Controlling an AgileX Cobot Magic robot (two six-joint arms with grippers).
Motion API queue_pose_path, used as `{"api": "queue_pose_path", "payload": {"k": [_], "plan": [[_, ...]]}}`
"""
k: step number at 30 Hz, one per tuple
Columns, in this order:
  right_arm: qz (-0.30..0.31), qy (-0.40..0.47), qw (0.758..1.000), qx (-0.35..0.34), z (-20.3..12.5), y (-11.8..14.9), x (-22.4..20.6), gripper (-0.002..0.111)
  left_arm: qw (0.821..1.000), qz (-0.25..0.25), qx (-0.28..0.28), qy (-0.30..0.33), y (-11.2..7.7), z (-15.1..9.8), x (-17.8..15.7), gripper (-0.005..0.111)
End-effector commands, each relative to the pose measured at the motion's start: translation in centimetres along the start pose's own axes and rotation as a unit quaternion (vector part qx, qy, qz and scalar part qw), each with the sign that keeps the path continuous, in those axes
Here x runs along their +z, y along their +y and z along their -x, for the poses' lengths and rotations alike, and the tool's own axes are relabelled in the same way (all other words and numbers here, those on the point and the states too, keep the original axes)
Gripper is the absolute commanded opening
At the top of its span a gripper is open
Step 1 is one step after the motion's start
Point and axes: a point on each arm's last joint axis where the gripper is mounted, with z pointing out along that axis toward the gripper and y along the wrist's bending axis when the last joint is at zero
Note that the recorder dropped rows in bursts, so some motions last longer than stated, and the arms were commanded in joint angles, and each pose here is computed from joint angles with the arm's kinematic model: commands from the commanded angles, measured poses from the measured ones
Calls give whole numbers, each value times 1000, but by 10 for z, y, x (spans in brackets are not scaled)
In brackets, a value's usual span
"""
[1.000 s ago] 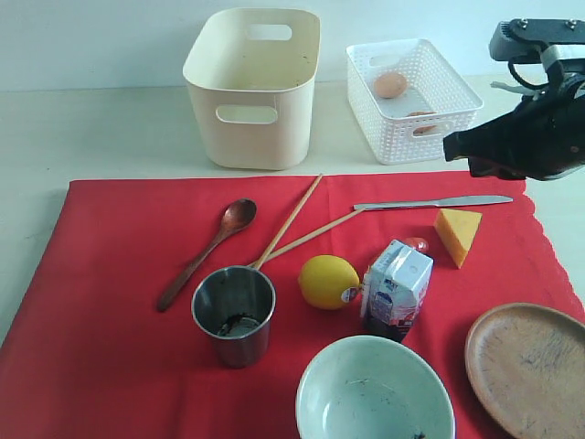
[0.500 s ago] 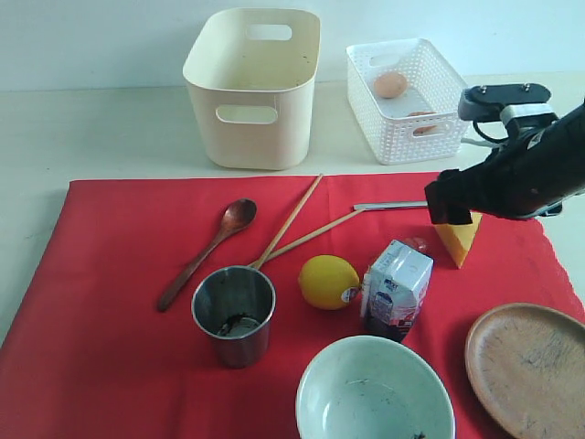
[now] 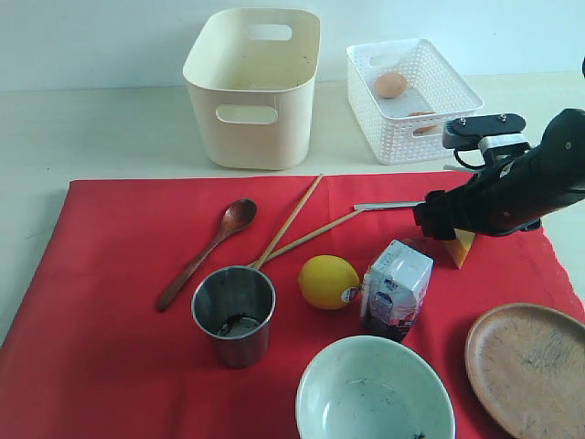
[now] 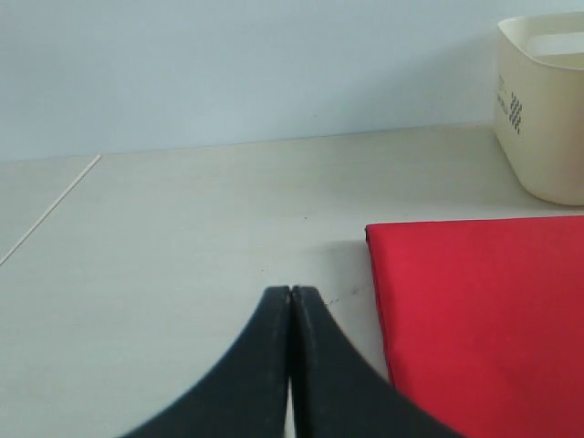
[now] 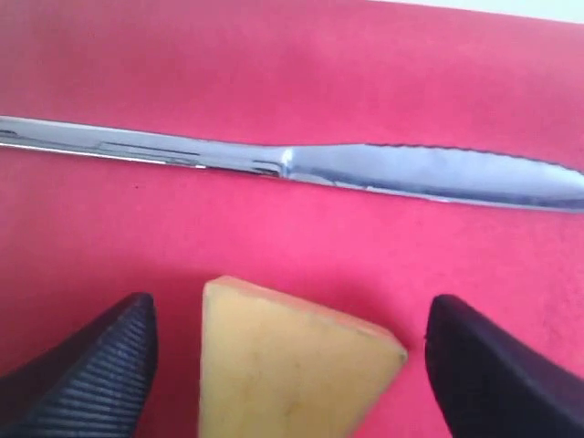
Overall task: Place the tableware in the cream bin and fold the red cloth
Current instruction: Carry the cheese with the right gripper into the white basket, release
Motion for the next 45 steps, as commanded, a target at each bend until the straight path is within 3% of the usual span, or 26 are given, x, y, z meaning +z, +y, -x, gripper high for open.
{"api": "queue_pose_path", "payload": {"k": [1,6,15,23,33,38,45], "plan": [[-5,-19,1000,-4,2,-2,3,77,1000,-2,-1,-6,0,1,0,1],[-6,-25,1000,-4,3,-2,3,68,1000,-2,-1,-6,0,1,0,1],[-6,-20,1000,-4,3,-2,3,40,1000,-2,-1,-6,0,1,0,1],[1,-28,1000,7,8,0,-15,0,1000,-2,-1,-6,0,1,0,1],[7,-152,988,8,34,3,-75,0,1000,-2,-1,-6,0,1,0,1],[-1,-279,960,10,55,2,-110,0,1000,-2,-1,-6,0,1,0,1],[-10,-345,939,12,65,0,-117,0,1000,-2,-1,-6,0,1,0,1]]}}
